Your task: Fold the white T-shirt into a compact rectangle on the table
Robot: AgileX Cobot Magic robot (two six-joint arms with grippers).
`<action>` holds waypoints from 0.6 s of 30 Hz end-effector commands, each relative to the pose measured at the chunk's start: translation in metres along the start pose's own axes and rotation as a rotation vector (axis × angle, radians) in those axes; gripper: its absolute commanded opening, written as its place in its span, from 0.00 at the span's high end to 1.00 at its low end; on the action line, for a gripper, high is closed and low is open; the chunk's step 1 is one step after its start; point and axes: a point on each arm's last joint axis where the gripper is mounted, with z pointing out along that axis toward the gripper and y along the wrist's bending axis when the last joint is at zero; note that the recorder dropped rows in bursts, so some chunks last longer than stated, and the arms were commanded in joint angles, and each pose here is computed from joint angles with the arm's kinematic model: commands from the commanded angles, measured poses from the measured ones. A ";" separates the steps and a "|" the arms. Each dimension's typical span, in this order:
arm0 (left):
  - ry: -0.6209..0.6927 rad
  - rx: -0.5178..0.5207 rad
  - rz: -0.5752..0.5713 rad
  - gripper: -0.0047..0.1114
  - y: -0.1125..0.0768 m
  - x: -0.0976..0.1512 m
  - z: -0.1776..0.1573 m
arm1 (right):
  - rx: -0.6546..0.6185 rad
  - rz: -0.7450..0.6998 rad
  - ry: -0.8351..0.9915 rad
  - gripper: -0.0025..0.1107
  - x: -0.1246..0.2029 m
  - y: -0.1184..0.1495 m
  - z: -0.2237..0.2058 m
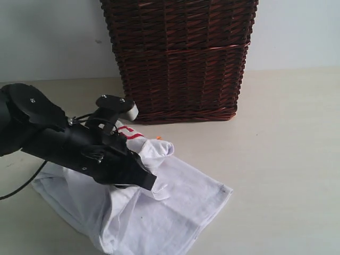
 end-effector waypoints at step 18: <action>0.003 -0.052 0.237 0.96 0.013 -0.005 -0.029 | 0.007 -0.008 -0.009 0.98 0.001 0.000 0.000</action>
